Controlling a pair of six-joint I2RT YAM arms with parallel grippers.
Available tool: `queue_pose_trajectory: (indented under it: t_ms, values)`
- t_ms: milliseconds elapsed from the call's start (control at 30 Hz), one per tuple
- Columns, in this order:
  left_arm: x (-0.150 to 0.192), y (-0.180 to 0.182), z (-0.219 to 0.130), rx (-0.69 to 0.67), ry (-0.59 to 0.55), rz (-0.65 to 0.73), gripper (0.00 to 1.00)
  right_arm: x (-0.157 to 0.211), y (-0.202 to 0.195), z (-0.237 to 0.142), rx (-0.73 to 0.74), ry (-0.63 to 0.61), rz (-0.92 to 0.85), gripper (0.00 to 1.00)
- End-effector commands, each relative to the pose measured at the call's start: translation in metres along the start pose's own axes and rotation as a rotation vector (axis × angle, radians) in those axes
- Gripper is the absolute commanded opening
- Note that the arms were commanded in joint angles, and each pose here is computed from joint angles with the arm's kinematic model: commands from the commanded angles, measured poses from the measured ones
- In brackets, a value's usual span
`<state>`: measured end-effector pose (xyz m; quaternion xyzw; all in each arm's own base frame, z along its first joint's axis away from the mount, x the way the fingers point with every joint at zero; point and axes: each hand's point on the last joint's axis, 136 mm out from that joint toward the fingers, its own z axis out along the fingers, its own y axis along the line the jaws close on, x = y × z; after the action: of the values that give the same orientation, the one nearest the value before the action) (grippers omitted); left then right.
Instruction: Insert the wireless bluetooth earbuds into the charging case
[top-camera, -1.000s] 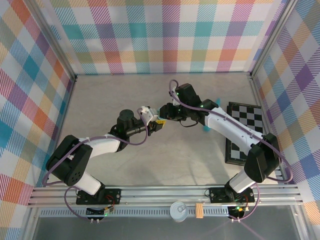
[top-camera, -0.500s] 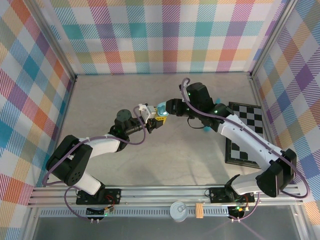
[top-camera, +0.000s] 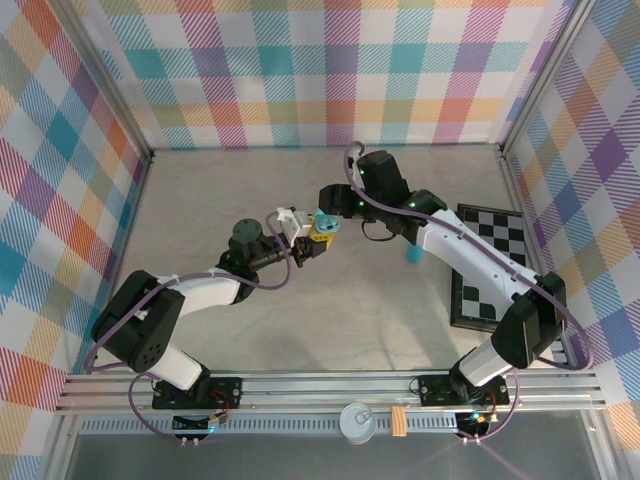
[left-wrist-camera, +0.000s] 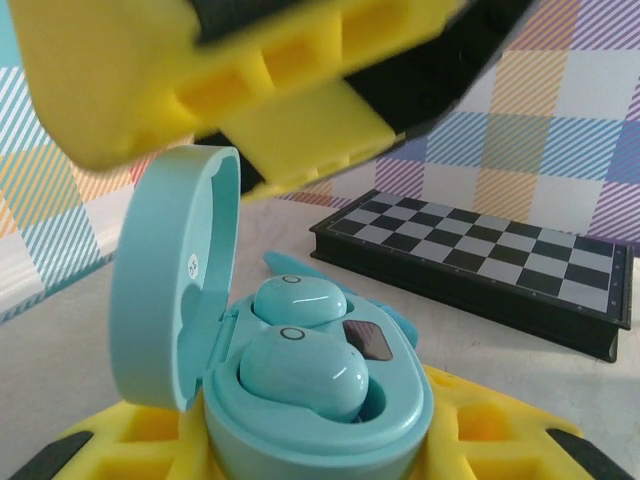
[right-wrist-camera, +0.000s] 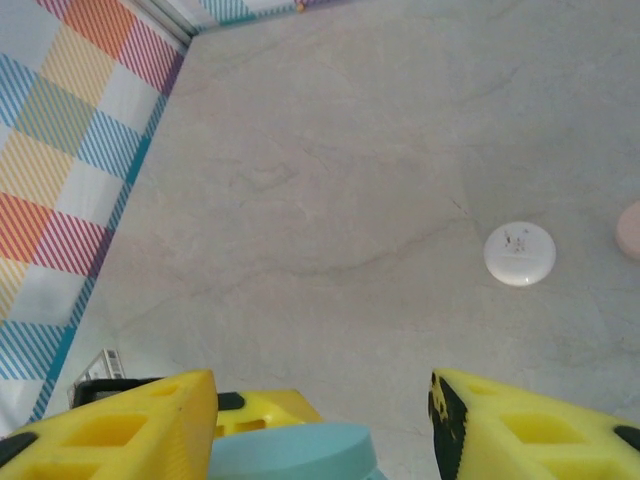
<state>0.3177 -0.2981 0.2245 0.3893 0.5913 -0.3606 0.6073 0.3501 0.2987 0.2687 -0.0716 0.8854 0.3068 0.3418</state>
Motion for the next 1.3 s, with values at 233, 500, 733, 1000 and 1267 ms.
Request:
queue_pose_trajectory:
  t_ms: [233,500,733,1000,1267]
  values:
    - [-0.035,-0.002,-0.007,0.003,-0.064,0.054,0.34,0.017,-0.003,-0.018,-0.016,0.044,-0.02,0.59]
    - [-0.038,-0.001,-0.007,-0.005,-0.07,0.061,0.33,0.02,-0.004,-0.042,-0.025,0.005,-0.018,0.59]
    - [-0.045,-0.004,-0.01,0.002,-0.082,0.063,0.33,0.008,0.002,-0.052,-0.298,-0.028,0.268,0.73]
    - [-0.063,-0.004,-0.01,0.01,-0.128,0.059,0.33,0.018,0.011,-0.042,-0.61,0.069,0.574,0.76]
    - [-0.073,-0.005,-0.007,0.029,-0.159,0.047,0.33,0.026,0.027,-0.028,-0.729,0.113,0.651,0.69]
